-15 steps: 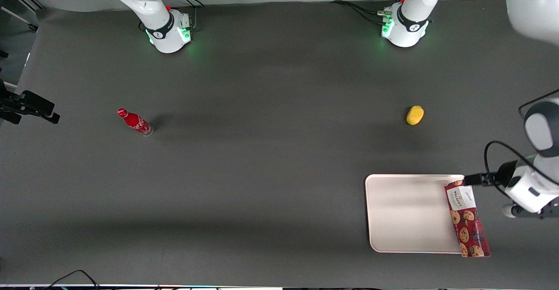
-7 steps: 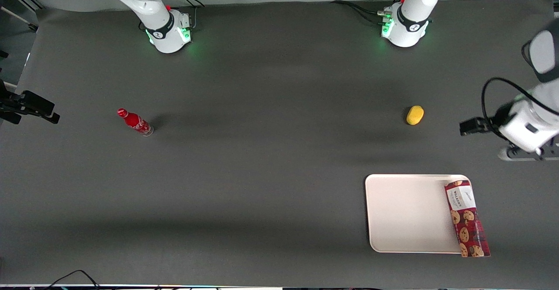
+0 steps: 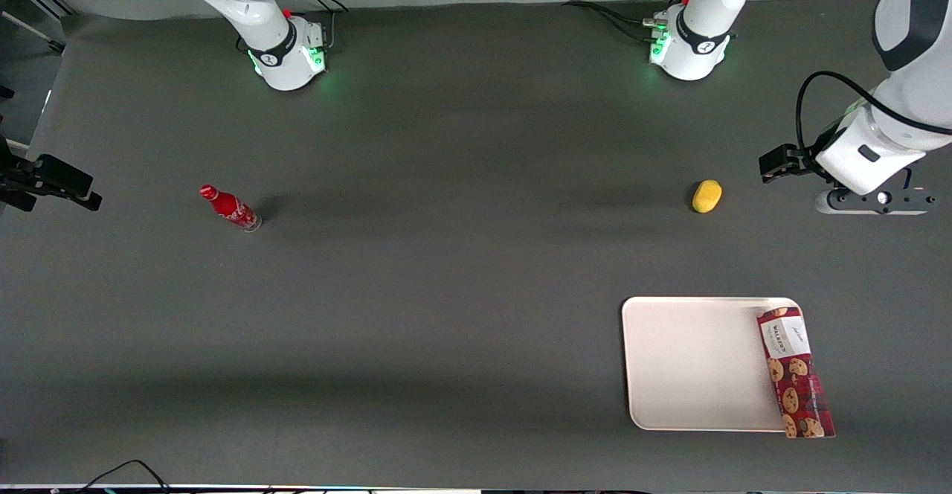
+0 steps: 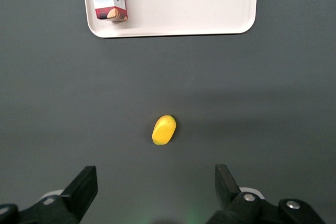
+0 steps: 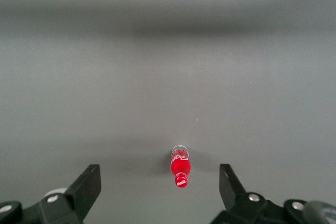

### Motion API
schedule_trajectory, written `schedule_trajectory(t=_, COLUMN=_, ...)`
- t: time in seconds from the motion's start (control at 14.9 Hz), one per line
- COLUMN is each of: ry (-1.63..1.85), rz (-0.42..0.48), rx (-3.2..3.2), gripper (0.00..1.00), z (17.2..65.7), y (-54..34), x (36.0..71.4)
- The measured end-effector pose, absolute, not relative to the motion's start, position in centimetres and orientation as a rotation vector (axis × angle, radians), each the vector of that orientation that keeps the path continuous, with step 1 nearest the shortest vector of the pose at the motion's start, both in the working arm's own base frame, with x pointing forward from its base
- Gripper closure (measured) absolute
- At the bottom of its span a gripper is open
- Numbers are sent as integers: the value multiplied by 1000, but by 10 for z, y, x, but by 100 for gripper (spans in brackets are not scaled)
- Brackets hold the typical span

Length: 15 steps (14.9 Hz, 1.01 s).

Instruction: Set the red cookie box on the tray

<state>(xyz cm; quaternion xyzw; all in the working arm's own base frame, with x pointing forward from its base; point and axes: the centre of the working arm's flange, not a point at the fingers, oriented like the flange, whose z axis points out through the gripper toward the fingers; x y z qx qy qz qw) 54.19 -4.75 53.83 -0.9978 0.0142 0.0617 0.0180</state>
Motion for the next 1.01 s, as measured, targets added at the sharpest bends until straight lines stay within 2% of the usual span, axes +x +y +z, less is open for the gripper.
schedule_trajectory(t=0.27, ry=6, rz=201, rx=-3094, gripper=0, z=537, y=-39, x=541)
schedule_trajectory(t=0.47, ry=-21, rz=203, rx=-3090, gripper=0, z=556, y=-31, x=527)
schedule_trajectory(t=0.74, ry=-25, rz=66, rx=-3093, gripper=0, z=607, y=-32, x=499)
schedule_trajectory(t=1.01, ry=-36, rz=15, rx=-3097, gripper=0, z=621, y=-29, x=503)
